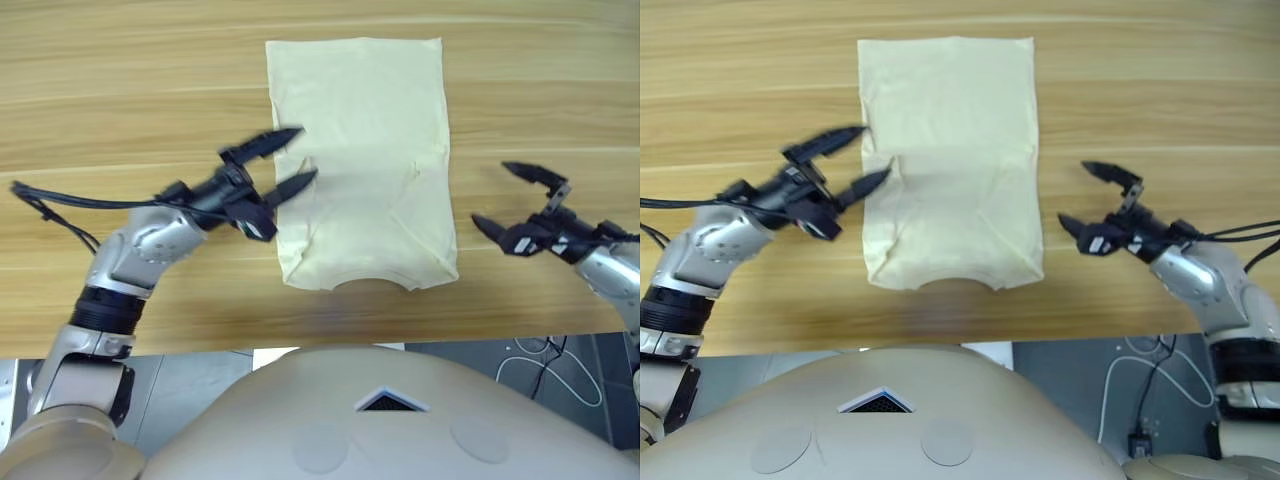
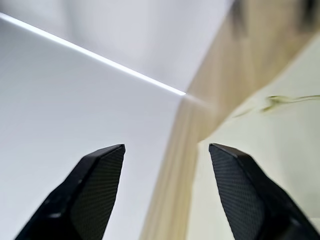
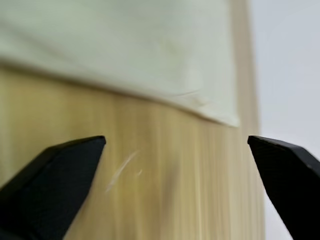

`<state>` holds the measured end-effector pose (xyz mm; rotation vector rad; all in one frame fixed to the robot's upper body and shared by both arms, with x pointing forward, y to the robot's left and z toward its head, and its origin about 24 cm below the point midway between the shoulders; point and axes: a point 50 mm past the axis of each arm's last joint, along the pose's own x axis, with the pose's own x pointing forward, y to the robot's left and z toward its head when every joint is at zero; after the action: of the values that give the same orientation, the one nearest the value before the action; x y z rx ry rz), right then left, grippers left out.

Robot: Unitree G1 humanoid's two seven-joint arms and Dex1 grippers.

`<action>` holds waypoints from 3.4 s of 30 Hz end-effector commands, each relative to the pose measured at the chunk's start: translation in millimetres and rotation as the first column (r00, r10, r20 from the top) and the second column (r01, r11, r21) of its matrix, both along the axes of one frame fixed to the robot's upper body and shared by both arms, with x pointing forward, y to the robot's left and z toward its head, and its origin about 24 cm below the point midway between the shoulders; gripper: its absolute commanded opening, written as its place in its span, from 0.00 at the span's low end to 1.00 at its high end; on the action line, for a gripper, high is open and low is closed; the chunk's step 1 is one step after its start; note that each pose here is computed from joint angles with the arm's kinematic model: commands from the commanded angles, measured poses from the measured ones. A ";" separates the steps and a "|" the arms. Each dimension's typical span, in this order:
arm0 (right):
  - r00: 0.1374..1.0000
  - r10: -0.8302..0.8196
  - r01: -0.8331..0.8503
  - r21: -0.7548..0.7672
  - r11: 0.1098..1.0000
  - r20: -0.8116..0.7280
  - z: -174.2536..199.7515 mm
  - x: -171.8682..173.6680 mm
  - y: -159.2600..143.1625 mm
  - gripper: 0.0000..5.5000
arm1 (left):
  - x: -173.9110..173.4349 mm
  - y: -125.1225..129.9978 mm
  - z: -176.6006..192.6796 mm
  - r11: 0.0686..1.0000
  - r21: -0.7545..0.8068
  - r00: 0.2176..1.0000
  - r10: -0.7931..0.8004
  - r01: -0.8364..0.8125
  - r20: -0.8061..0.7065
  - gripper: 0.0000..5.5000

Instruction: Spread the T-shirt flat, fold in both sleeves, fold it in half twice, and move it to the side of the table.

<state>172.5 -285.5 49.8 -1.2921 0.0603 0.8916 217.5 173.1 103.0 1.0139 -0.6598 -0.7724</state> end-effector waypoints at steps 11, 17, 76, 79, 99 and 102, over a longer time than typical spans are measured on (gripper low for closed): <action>0.919 0.263 -0.271 0.013 0.962 -0.294 -19.0 -28.0 50.0 0.96 | -81.1 69.8 -71.1 0.848 0.469 0.788 0.107 0.246 -0.606 0.57; 0.913 0.246 -0.260 0.000 0.966 -0.327 -17.8 -35.3 43.8 0.96 | -76.5 43.3 -84.4 0.839 0.406 0.761 -0.014 0.362 -0.648 0.57; 0.949 0.165 -0.090 0.269 0.959 -0.270 -26.4 -52.8 45.9 0.00 | -85.9 24.8 -88.5 0.962 0.128 0.754 -0.104 0.243 -0.649 0.00; 0.954 0.168 -0.085 0.314 0.946 -0.249 -21.1 -55.1 49.2 0.00 | -87.0 26.4 -87.0 0.973 0.117 0.762 -0.080 0.201 -0.642 0.00; 0.894 -0.240 0.074 0.405 0.912 0.379 15.8 96.8 61.8 0.00 | 66.4 -9.9 -36.8 0.985 -0.021 0.975 0.168 -0.173 -0.148 0.00; 0.856 -0.317 0.136 0.414 0.900 0.408 15.6 125.4 64.1 0.00 | 99.7 -21.4 -37.4 0.971 -0.023 0.961 0.230 -0.236 -0.152 0.00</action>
<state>276.8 -223.7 59.7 -1.0652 -0.3132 0.4095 296.4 159.3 62.3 0.9506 -0.4294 -0.6484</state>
